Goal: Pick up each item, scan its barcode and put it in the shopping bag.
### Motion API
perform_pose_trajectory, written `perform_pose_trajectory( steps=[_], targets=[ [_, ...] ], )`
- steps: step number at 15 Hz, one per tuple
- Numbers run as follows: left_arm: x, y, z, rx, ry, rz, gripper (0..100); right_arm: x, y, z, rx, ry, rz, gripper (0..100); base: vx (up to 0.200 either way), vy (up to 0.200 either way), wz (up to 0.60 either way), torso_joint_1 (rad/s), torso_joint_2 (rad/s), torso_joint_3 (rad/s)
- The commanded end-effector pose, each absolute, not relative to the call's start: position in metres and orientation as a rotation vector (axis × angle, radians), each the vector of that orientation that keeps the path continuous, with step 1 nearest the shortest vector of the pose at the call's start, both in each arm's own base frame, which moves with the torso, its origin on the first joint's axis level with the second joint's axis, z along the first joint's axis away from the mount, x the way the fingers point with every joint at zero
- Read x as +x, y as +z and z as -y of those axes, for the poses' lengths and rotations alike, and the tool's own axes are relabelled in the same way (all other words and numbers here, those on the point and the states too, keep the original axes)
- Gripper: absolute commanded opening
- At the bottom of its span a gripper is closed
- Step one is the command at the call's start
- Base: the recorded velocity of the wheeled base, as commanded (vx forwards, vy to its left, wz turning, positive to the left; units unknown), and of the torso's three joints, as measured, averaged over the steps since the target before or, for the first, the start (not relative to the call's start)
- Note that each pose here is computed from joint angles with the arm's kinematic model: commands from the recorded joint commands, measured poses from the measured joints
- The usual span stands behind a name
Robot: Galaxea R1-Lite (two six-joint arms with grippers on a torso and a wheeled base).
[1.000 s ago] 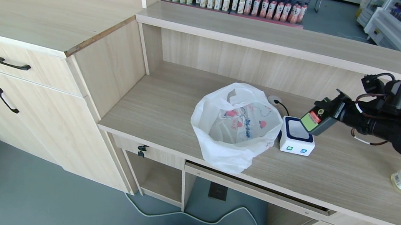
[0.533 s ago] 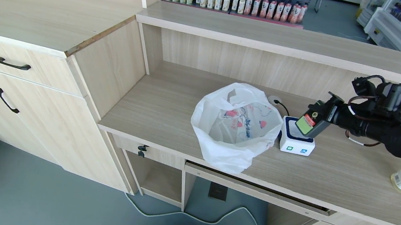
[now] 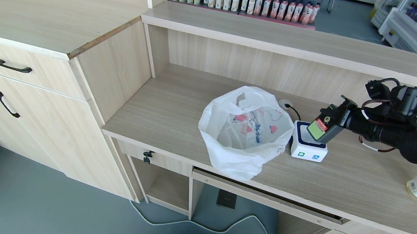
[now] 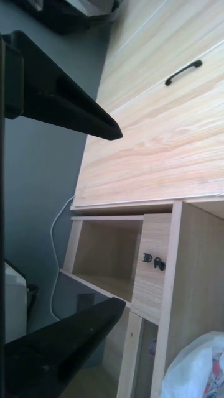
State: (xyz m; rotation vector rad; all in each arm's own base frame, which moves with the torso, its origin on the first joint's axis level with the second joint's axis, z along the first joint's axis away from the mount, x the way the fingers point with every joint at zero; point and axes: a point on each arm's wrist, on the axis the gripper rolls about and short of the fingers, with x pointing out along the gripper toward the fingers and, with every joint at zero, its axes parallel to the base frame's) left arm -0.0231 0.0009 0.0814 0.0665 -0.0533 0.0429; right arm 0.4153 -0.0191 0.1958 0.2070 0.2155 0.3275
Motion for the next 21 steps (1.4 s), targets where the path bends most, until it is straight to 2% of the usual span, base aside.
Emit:
perform_pose_trajectory(
  steps=[1, 3, 5, 6, 8, 12, 15, 18, 21],
  targets=[
    [-0.023, 0.081, -0.001, 0.066, 0.043, 0.054, 100, 0.409, 0.208, 0.019, 0.182, 0.315, -0.186, 0, 0.0, 0.0, 0.0, 0.0, 0.0, 0.0],
    [-0.023, 0.081, -0.001, 0.066, 0.043, 0.054, 100, 0.366, 0.234, 0.032, -0.155, 0.204, -0.114, 0, 0.0, 0.0, 0.0, 0.0, 0.0, 0.0],
    [-0.023, 0.081, -0.001, 0.066, 0.043, 0.054, 100, 0.304, 0.241, 0.057, -0.491, -0.114, -0.165, 0, 0.0, 0.0, 0.0, 0.0, 0.0, 0.0],
    [-0.023, 0.081, -0.001, 0.066, 0.043, 0.054, 100, 0.273, 0.245, 0.063, -0.539, -0.212, -0.166, 0, 0.0, 0.0, 0.0, 0.0, 0.0, 0.0],
    [-0.023, 0.081, -0.001, 0.066, 0.043, 0.054, 100, 0.237, 0.254, 0.06, -0.55, -0.245, -0.12, 0, 0.0, 0.0, 0.0, 0.0, 0.0, 0.0],
    [-0.023, 0.081, -0.001, 0.066, 0.043, 0.054, 100, 0.216, 0.242, 0.058, -0.55, -0.264, -0.116, 0, 0.0, 0.0, 0.0, 0.0, 0.0, 0.0],
    [-0.023, 0.081, -0.001, 0.066, 0.043, 0.054, 100, 0.212, 0.237, 0.057, -0.643, -0.299, 0.01, 0, 0.0, 0.0, 0.0, 0.0, 0.0, 0.0],
    [-0.023, 0.081, -0.001, 0.066, 0.043, 0.054, 100, 0.221, 0.242, 0.056, -0.682, -0.212, 0.058, 0, 0.0, 0.0, 0.4, -0.002, 0.0, 0.0],
    [-0.023, 0.081, -0.001, 0.066, 0.043, 0.054, 100, 0.259, 0.248, 0.035, -0.68, -0.143, 0.102, 0, 0.0, 0.0, 0.6, 0.002, 0.0, 0.001]
  ],
)
